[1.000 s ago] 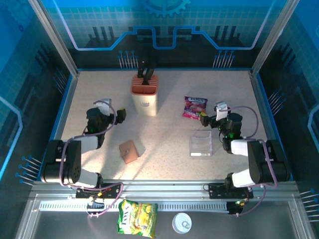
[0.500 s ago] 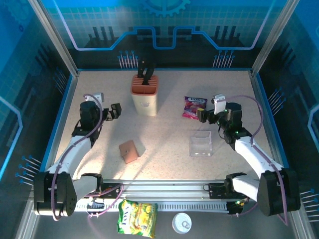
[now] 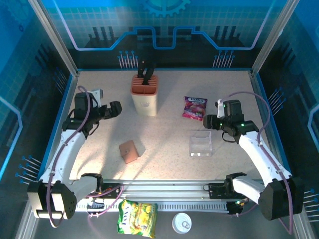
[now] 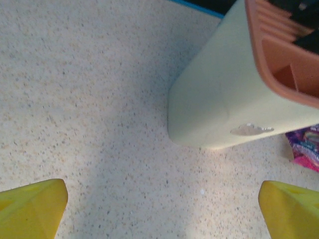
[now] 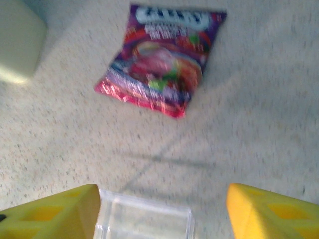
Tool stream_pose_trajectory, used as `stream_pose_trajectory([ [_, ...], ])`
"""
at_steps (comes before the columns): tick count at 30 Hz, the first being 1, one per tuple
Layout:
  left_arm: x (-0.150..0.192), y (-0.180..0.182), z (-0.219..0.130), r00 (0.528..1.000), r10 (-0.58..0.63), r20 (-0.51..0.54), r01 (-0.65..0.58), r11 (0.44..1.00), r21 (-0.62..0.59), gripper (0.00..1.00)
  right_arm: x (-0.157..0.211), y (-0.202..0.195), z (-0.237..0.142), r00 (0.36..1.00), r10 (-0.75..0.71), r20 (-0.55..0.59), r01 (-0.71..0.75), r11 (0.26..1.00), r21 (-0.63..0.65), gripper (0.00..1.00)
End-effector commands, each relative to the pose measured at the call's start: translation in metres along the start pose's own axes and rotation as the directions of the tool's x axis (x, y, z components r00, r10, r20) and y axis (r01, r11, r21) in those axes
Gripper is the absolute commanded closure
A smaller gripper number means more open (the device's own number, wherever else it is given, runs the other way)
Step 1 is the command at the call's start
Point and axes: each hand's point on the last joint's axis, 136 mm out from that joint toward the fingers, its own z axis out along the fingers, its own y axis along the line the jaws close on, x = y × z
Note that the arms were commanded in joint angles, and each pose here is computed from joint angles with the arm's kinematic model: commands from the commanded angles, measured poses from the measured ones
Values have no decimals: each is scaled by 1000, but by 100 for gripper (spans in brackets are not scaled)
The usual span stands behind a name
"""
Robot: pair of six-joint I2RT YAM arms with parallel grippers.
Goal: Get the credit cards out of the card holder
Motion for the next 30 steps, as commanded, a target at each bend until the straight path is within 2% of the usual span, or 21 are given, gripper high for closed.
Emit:
stream_pose_trajectory([
  [1,25,0,6,997,28,-76,-26,999,25,1,35,-8,-4,992,52,-115,-46,998,53,37],
  [12,33,9,15,993,28,-118,-29,1000,-8,1,64,-11,12,976,82,-204,-68,995,75,65],
  [18,31,9,12,994,35,-102,-36,999,-12,1,73,-11,25,963,72,-258,-54,996,73,72],
  [30,29,7,7,995,40,-87,-41,999,-6,1,80,-10,36,955,65,-290,-47,996,70,77],
])
